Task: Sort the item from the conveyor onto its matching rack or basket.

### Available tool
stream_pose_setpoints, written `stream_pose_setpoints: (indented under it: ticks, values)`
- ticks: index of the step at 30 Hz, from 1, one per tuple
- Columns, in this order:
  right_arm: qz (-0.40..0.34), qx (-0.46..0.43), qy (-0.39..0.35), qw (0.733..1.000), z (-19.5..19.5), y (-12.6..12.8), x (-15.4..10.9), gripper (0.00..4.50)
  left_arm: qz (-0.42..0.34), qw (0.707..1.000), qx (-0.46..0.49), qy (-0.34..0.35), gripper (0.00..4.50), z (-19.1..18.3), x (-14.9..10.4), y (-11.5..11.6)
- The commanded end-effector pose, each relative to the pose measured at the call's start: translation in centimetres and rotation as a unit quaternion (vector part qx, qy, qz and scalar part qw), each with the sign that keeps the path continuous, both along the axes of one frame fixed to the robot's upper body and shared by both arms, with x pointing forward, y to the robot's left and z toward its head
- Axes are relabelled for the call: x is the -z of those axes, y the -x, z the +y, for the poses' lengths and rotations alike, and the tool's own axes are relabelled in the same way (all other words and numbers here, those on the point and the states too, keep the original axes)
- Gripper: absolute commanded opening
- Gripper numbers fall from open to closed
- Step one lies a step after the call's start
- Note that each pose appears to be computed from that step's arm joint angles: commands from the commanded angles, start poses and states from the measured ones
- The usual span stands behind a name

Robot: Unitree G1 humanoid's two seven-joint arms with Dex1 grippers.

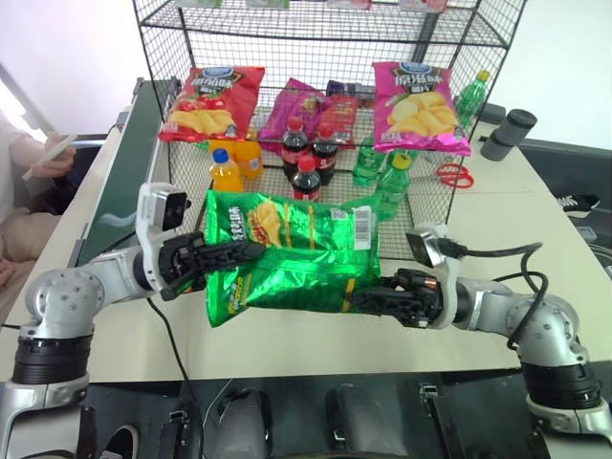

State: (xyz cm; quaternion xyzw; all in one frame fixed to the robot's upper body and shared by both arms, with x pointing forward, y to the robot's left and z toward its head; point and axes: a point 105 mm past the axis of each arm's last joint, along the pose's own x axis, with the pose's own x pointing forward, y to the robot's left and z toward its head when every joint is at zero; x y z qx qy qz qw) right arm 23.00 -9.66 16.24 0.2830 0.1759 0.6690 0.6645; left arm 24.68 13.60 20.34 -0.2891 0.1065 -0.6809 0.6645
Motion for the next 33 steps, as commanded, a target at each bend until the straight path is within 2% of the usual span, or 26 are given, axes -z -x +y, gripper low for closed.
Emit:
stream_pose_setpoints:
  ticks: [1, 2, 3, 5, 7, 8, 11, 15, 16, 17, 18, 20, 22, 23, 25, 26, 27, 28, 29, 31, 33]
  values:
    - [-0.023, -0.001, -0.003, 1.000, -0.2, -0.2, -0.7, 0.92, -0.023, 1.000, -0.014, -0.005, 0.00, 0.8, -0.5, -0.1]
    - [-0.025, 0.002, -0.002, 1.000, -0.2, -0.3, -0.6, 0.46, -0.024, 1.000, -0.017, -0.008, 0.00, 0.9, -0.4, -0.1]
    - [-0.026, 0.003, 0.000, 1.000, -0.2, -0.3, -0.5, 0.20, -0.029, 0.999, -0.023, -0.012, 0.00, 1.0, -0.4, -0.2]
    - [-0.035, 0.007, 0.004, 0.999, -0.2, -0.5, -0.6, 0.18, -0.042, 0.997, -0.060, -0.033, 0.00, 1.3, 0.2, -1.2]
    - [-0.048, 0.014, 0.008, 0.999, -0.2, -0.8, -0.6, 0.18, -0.045, 0.992, -0.107, -0.058, 0.54, 2.0, 0.9, -2.4]
    - [-0.060, 0.020, 0.020, 0.998, -0.3, -1.1, -0.5, 0.18, -0.039, 0.991, -0.111, -0.056, 0.84, 2.2, 0.9, -2.6]
    - [-0.083, 0.037, 0.035, 0.995, -0.6, -1.6, -0.4, 0.18, -0.041, 0.991, -0.115, -0.054, 2.38, 2.7, 0.8, -2.4]
    - [-0.153, 0.075, 0.096, 0.981, -1.4, -2.6, 0.1, 0.18, -0.040, 0.988, -0.132, -0.069, 4.26, 3.4, 1.4, -2.1]
    - [-0.178, 0.093, 0.102, 0.974, -1.6, -3.1, -0.5, 0.18, -0.048, 0.985, -0.142, -0.083, 4.50, 3.7, 1.8, -2.0]
    - [-0.211, 0.109, 0.105, 0.966, -1.8, -3.4, -1.5, 0.18, -0.057, 0.982, -0.157, -0.092, 4.50, 4.0, 2.0, -2.0]
    - [-0.272, 0.128, 0.137, 0.944, -2.0, -3.8, -2.0, 0.18, -0.066, 0.977, -0.175, -0.101, 4.50, 4.3, 2.2, -2.2]
    - [-0.340, 0.125, 0.170, 0.916, -1.8, -3.4, -2.7, 0.18, -0.091, 0.965, -0.213, -0.120, 4.50, 5.0, 2.5, -2.4]
    - [-0.421, 0.136, 0.197, 0.875, -1.5, -3.6, -3.8, 0.18, -0.091, 0.964, -0.221, -0.114, 4.50, 5.4, 2.4, -2.1]
    - [-0.449, 0.156, 0.177, 0.862, -1.1, -3.7, -5.4, 0.18, -0.097, 0.959, -0.243, -0.112, 4.50, 5.7, 2.4, -2.3]
    - [-0.516, 0.202, 0.167, 0.816, -0.9, -4.5, -8.1, 0.18, -0.112, 0.944, -0.290, -0.109, 4.50, 6.4, 2.1, -3.0]
    - [-0.581, 0.243, 0.179, 0.756, -0.9, -5.4, -9.9, 0.18, -0.125, 0.934, -0.316, -0.113, 4.50, 6.7, 2.1, -3.4]
    - [-0.625, 0.264, 0.189, 0.709, -0.9, -6.0, -11.0, 0.18, -0.133, 0.927, -0.331, -0.116, 4.50, 6.8, 2.0, -3.5]
    - [-0.655, 0.291, 0.199, 0.669, -1.1, -6.7, -11.8, 0.18, -0.152, 0.916, -0.350, -0.127, 4.50, 6.8, 2.0, -3.8]
    - [-0.676, 0.304, 0.205, 0.639, -1.1, -7.1, -12.3, 0.18, -0.164, 0.907, -0.363, -0.134, 4.50, 6.7, 2.1, -3.9]
    - [-0.723, 0.344, 0.228, 0.554, -1.6, -8.3, -13.5, 0.18, -0.194, 0.893, -0.380, -0.142, 4.50, 6.1, 2.2, -4.0]
    - [-0.747, 0.358, 0.230, 0.512, -1.7, -8.8, -14.1, 0.18, -0.201, 0.888, -0.389, -0.137, 4.50, 5.7, 2.1, -4.2]
